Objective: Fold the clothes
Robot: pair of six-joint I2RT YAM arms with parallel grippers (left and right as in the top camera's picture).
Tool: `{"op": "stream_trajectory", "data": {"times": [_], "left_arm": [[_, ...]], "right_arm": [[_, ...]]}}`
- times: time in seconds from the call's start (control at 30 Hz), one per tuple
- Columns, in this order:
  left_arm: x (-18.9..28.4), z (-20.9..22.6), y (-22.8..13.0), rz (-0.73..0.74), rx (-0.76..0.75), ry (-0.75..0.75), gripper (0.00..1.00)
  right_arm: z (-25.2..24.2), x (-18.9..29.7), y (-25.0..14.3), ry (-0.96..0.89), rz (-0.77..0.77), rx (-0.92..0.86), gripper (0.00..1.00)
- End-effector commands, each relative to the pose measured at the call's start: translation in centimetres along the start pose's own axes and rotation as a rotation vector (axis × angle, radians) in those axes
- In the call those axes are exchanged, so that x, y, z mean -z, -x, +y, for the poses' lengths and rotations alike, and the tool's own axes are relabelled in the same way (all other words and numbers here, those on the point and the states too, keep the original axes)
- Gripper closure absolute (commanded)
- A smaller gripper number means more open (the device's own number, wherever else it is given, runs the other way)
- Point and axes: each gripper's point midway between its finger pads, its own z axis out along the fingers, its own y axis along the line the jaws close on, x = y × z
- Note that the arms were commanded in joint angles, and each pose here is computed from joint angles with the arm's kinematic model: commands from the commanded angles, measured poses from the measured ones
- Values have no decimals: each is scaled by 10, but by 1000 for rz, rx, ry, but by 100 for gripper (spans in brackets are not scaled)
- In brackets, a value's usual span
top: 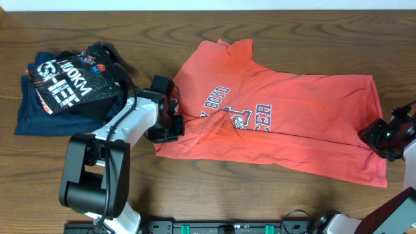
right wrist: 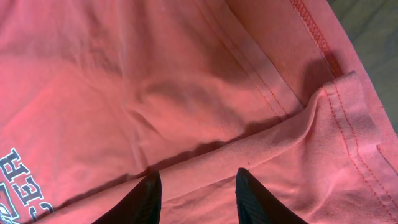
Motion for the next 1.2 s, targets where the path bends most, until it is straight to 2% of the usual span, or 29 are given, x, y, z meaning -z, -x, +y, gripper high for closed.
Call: {"op": "stream_trajectory", "data": {"times": [0.0,0.17,0.27,0.47,0.8,0.97,1.07,1.13,1.17], "left_arm": [[-10,10,-13,45,27,29,94],[-26,29,-37,104,95,48,94],[-34,47,-56,154,192,63,94],[-30,69,-91,283,315,85,94],[-17,76,-112,369,337,96,94],[2,69,-92,242,290,59,94],[30,58,-60,64,227,13,94],[49,51,-35,-73,181,-20,83],[59,46,-24,-141,165,-39,64]], "right_arm": [[2,2,0,13,-5,17,62],[2,2,-1,13,-4,17,62],[2,2,-1,13,-4,16,62],[2,2,0,12,-5,17,62],[0,2,0,2,-6,17,61],[0,2,0,3,-9,17,61],[1,2,4,5,-21,7,62],[1,2,6,6,-30,-10,62],[3,2,7,15,-34,-10,62]]}}
